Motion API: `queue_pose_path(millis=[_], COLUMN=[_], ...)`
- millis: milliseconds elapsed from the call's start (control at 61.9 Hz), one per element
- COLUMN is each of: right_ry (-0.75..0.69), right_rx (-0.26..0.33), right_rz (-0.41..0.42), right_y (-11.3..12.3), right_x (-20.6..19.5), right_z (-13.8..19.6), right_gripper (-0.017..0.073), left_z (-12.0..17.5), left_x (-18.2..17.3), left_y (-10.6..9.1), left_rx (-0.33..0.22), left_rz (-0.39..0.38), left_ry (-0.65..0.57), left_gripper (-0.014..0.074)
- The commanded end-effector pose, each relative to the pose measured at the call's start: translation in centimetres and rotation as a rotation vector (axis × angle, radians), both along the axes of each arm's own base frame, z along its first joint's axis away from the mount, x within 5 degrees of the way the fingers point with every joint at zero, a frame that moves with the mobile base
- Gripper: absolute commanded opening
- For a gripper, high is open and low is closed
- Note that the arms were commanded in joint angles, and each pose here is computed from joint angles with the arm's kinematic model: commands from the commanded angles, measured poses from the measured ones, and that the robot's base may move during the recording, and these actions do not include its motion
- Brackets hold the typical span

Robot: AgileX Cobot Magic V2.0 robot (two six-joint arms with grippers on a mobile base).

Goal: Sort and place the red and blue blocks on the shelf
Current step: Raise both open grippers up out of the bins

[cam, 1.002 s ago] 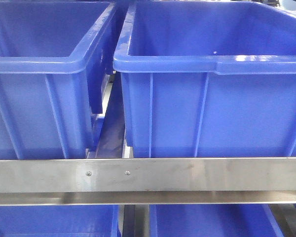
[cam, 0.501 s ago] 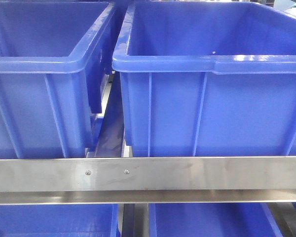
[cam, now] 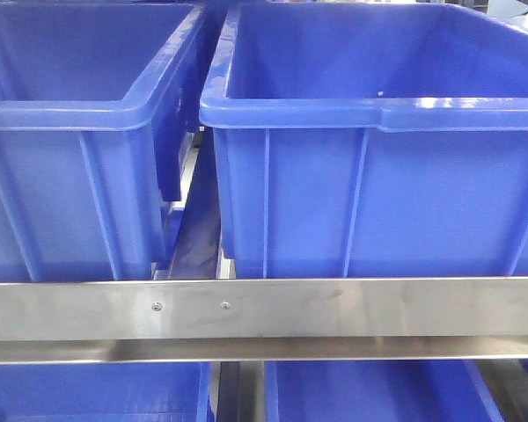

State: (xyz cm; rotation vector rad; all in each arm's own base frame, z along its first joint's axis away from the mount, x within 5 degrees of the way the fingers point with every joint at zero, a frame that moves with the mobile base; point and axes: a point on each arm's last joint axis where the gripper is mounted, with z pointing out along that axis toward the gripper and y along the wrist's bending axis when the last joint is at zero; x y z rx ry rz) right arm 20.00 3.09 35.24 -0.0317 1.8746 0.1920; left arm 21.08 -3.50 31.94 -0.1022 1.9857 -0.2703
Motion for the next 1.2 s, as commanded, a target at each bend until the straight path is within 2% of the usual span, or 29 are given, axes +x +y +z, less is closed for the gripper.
queue_pose_path(millis=[0,146,485,711,1180], right_ry=[-0.128,-0.125,-0.169,-0.155,-0.173], right_rx=[0.003,0.002,0.009,0.008,0.01], right_rz=[0.001,0.001,0.001,0.001,0.0], right_y=[-0.2,-0.5,-1.1,-1.2,-1.2], right_x=[-1.4,-3.3,-7.0,-7.5,-7.5], right_z=[1.0,-0.8,-2.7,-3.5,-3.3], right_gripper=[0.0057,0.0057,0.0057,0.0057,0.0057], left_z=[1.4,0.5,-0.9,-1.2,-1.3], left_x=[-0.8,-2.2,-5.7,-7.0,-7.0], left_y=[0.0,0.2,0.8,1.2,1.2], left_rx=[-0.029,-0.029,-0.035,-0.038,-0.035], left_rz=[-0.008,-0.008,-0.008,0.003,0.004], left_ry=[-0.112,-0.11,-0.146,-0.167,-0.153], left_gripper=[0.0124,0.0124,0.0124,0.0124,0.0123])
